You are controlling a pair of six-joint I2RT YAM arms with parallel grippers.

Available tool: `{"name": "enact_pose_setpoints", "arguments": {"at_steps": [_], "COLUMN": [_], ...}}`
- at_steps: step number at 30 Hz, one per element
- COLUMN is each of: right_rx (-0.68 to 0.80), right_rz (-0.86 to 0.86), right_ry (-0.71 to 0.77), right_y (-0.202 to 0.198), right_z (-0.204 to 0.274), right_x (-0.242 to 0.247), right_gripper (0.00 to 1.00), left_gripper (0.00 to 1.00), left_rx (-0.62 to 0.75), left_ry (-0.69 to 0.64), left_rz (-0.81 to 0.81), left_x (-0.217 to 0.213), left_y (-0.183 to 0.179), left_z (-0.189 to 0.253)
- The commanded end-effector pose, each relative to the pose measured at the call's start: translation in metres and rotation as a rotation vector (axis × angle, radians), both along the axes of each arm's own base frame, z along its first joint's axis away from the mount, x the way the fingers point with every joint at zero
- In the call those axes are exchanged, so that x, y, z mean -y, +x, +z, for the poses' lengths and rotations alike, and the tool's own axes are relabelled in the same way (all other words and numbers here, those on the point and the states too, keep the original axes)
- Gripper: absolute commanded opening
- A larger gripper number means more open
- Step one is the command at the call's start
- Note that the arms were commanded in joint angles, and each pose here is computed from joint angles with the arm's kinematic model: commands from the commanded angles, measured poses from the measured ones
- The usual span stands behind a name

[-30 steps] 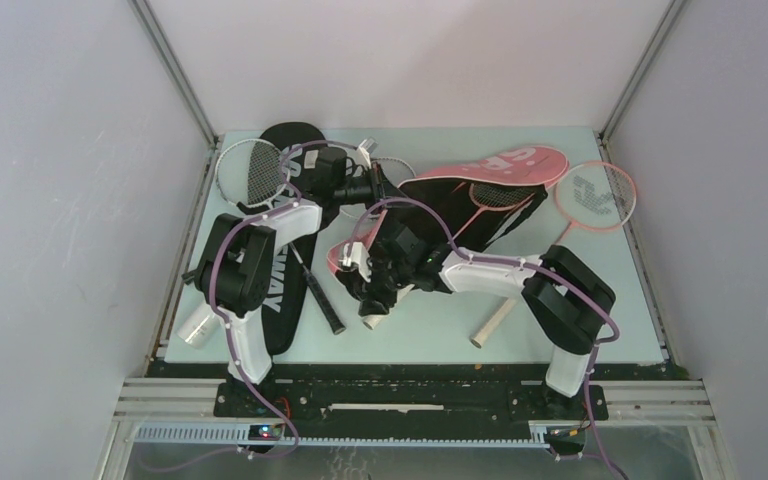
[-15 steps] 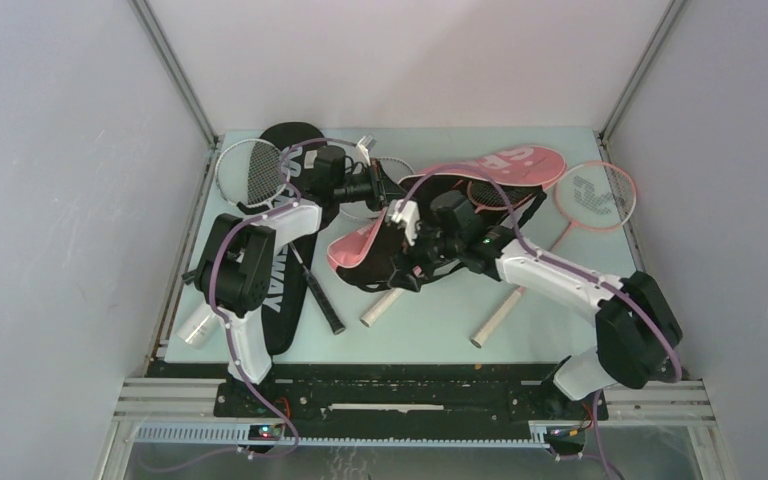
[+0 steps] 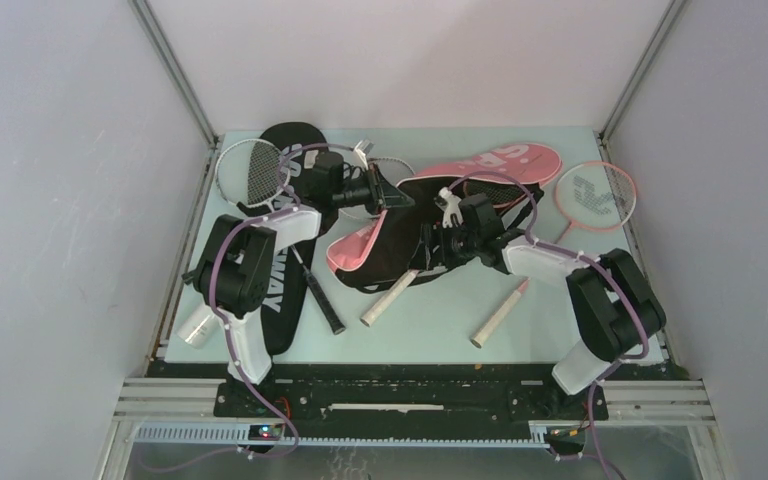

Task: Pack up the badminton gear
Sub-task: Adjust the racket in the racket bag.

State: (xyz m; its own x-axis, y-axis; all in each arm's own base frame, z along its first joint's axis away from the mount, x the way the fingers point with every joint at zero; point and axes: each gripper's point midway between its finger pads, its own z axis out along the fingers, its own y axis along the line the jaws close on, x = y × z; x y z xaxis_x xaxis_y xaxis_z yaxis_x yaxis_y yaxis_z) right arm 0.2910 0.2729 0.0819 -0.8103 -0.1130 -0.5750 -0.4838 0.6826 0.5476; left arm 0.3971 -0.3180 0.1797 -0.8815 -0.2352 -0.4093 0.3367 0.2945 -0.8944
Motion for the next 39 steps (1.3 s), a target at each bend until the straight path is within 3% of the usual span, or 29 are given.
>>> {"name": "enact_pose_setpoints", "arguments": {"at_steps": [1,7,17,21,28,39], "right_rx": [-0.094,-0.168,-0.21,-0.237,-0.264,-0.303], "right_rz": [-0.176,-0.251,-0.33,-0.35,-0.4,-0.436], "right_ry": [0.114,0.124,0.153,0.175,0.235,0.416], "right_y": [0.028,0.041,0.061,0.068,0.081,0.097], "right_z": [0.0,-0.02,-0.037,-0.04,-0.031,0.016], "right_x": [0.001,0.012,0.017,0.016,0.031,0.044], "right_gripper": [0.83,0.82,0.72,0.57,0.03,0.0], "left_gripper": [0.0,0.0,0.0,0.0,0.0,0.0], "left_rx": [0.097,0.114,0.119,0.11,0.162,0.417], "left_ry": [-0.021,0.036,0.146,0.176,0.285,0.538], "left_rz": [0.026,0.048,0.025,0.022,-0.027,-0.276], "left_x": [-0.007,-0.011,-0.009,-0.012,-0.022,-0.012], "left_y": [-0.005,-0.01,-0.03,-0.036,-0.049,-0.097], "left_z": [0.021,0.008,-0.01,-0.02,-0.04,-0.057]}}
